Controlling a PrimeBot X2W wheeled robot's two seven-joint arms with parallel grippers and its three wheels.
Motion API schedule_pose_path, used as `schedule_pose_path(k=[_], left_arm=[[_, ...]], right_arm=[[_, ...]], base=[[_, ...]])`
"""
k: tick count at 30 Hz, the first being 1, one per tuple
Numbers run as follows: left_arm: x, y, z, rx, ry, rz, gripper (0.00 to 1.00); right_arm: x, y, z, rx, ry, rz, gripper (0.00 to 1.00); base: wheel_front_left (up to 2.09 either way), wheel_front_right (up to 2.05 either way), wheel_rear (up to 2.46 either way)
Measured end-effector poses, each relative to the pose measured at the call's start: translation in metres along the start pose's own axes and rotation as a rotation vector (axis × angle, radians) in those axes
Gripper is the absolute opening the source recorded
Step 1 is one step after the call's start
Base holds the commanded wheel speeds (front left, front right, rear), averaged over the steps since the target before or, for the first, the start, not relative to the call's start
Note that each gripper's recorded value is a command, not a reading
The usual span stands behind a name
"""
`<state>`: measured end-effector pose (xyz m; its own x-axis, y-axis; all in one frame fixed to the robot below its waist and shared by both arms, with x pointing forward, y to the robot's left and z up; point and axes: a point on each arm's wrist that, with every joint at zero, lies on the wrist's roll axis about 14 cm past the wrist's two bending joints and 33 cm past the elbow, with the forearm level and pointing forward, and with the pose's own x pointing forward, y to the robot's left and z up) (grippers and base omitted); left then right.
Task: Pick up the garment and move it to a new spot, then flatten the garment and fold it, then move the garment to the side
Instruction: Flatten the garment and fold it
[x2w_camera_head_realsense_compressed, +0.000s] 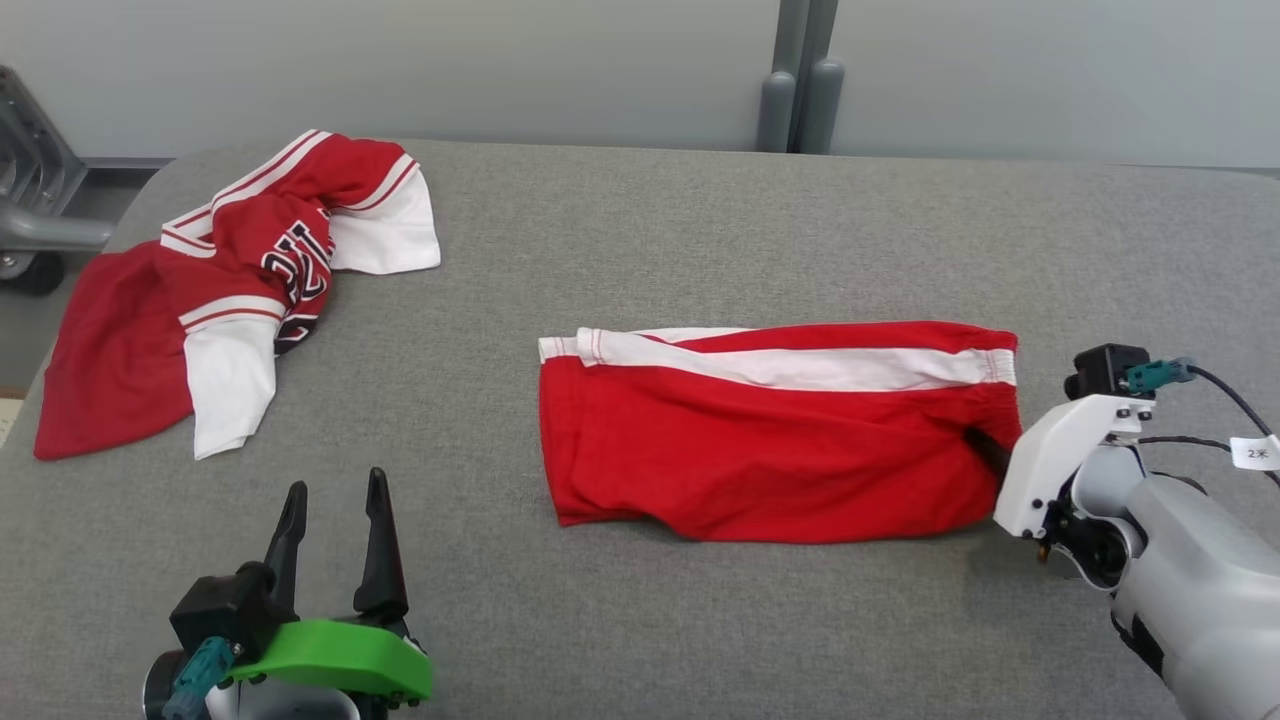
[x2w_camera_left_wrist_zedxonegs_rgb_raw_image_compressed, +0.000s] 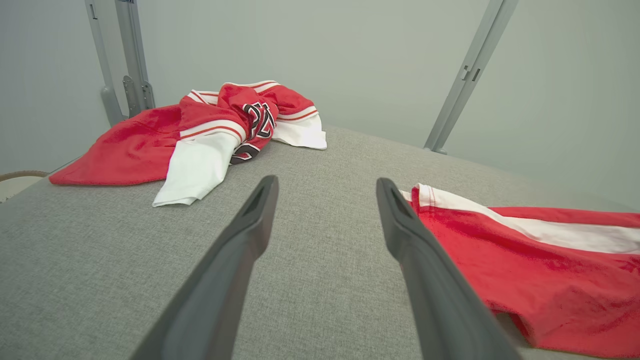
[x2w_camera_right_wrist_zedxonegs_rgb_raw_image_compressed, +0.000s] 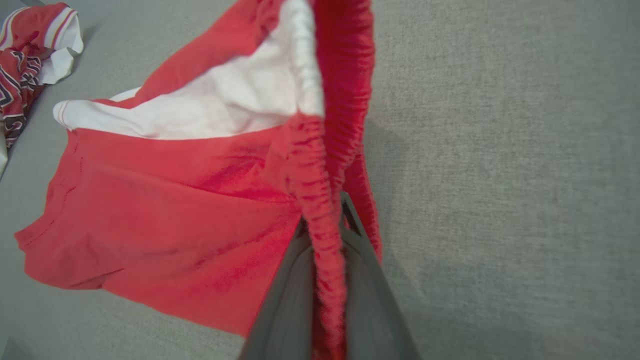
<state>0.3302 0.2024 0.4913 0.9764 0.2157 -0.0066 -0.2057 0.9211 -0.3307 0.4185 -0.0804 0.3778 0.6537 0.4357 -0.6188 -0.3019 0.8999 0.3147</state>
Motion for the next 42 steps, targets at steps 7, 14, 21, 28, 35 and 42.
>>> schedule_pose_path(k=[7,14,21,28,35,42], left_arm=[[0.004,-0.016,-0.007,-0.004,0.021,-0.049,1.00],[0.008,-0.031,-0.012,-0.007,0.037,-0.095,1.00],[0.006,-0.043,-0.014,-0.011,0.043,-0.132,1.00],[0.001,-0.044,-0.014,-0.020,0.043,-0.136,1.00],[-0.006,-0.042,-0.012,-0.030,0.038,-0.130,1.00],[-0.016,-0.037,-0.009,-0.063,0.033,-0.112,1.00]], right_arm=[[-0.026,-0.057,-0.002,0.020,0.019,-0.125,0.00],[-0.029,-0.042,0.003,0.099,0.008,-0.072,0.00],[-0.022,0.034,0.023,0.055,-0.008,0.136,0.00],[-0.025,0.093,0.037,0.011,0.005,0.290,0.00],[-0.023,0.117,0.039,-0.070,0.047,0.329,0.00],[-0.014,0.146,0.025,-0.144,0.125,0.368,0.00]], base=[[0.00,0.00,0.00],[0.00,0.00,0.00],[0.00,0.00,0.00],[0.00,0.00,0.00],[0.00,0.00,0.00],[0.00,0.00,0.00]])
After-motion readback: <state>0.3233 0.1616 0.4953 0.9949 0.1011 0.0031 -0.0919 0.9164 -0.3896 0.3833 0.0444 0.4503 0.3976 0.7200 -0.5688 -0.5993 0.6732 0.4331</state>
